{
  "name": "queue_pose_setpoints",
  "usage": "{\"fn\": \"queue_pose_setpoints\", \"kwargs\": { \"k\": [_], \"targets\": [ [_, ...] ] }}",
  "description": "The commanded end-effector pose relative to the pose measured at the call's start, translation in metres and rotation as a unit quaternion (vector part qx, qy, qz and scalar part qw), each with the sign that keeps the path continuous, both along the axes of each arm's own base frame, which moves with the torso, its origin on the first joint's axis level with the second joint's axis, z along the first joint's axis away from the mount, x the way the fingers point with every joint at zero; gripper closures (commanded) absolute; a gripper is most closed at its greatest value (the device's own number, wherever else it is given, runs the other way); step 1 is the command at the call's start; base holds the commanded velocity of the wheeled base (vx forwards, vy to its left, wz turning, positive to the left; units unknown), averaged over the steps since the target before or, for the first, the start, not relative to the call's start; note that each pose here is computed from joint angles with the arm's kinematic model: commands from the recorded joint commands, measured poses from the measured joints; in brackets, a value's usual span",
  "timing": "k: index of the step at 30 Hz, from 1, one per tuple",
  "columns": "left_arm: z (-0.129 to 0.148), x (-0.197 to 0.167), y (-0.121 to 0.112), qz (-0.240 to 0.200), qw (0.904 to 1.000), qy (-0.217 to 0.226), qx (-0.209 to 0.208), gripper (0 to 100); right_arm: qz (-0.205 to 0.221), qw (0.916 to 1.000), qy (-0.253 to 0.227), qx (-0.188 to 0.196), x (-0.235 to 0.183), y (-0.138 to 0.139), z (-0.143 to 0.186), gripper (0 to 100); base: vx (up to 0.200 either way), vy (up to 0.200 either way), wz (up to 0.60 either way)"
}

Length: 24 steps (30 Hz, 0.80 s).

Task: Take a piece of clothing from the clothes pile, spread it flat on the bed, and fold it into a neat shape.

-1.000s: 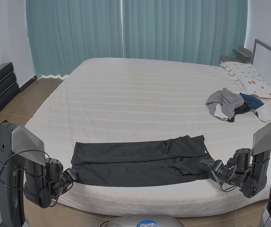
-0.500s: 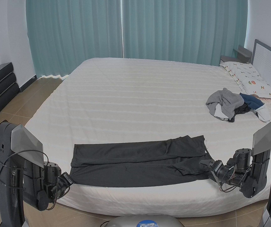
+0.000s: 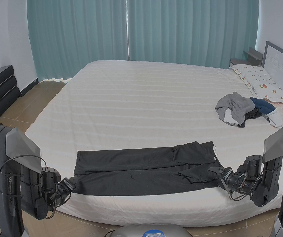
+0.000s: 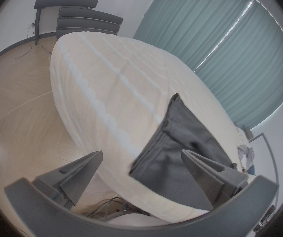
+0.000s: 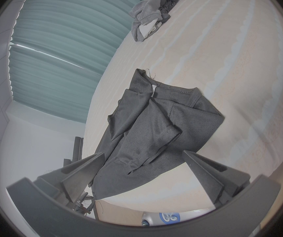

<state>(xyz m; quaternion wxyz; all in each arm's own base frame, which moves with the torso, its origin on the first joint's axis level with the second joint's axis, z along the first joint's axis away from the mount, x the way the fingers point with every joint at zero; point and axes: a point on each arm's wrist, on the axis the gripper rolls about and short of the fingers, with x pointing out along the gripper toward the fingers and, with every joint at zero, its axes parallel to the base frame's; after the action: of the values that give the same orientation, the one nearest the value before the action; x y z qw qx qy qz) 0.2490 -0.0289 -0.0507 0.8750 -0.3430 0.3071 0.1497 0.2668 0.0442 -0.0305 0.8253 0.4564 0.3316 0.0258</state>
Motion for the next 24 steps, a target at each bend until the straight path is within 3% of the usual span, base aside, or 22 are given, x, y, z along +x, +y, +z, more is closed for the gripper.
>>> {"fn": "queue_pose_setpoints", "kwargs": {
  "k": [1, 6, 9, 15, 24],
  "targets": [
    [0.041, 0.006, 0.002, -0.009, 0.9956, -0.085, -0.040, 0, 0.001, 1.0000, -0.007, 0.001, 0.001, 0.000, 0.001, 0, 0.000, 0.000, 0.00],
    [0.052, 0.020, -0.002, -0.030, 0.9903, -0.125, -0.053, 0, 0.001, 1.0000, -0.006, 0.001, 0.001, 0.000, 0.001, 0, 0.000, 0.000, 0.00],
    [0.046, 0.032, -0.004, -0.033, 0.9895, -0.131, -0.053, 0, 0.001, 1.0000, -0.006, 0.001, 0.001, 0.000, 0.001, 0, 0.000, 0.000, 0.00],
    [0.005, 0.047, -0.008, -0.045, 0.9944, -0.091, -0.030, 0, 0.001, 1.0000, -0.007, 0.000, 0.001, 0.000, 0.001, 0, 0.000, 0.000, 0.00],
    [0.001, 0.048, -0.014, -0.055, 0.9943, -0.088, -0.024, 0, 0.001, 1.0000, -0.006, -0.001, 0.001, 0.000, 0.000, 0, 0.000, 0.000, 0.00]
  ]
}}
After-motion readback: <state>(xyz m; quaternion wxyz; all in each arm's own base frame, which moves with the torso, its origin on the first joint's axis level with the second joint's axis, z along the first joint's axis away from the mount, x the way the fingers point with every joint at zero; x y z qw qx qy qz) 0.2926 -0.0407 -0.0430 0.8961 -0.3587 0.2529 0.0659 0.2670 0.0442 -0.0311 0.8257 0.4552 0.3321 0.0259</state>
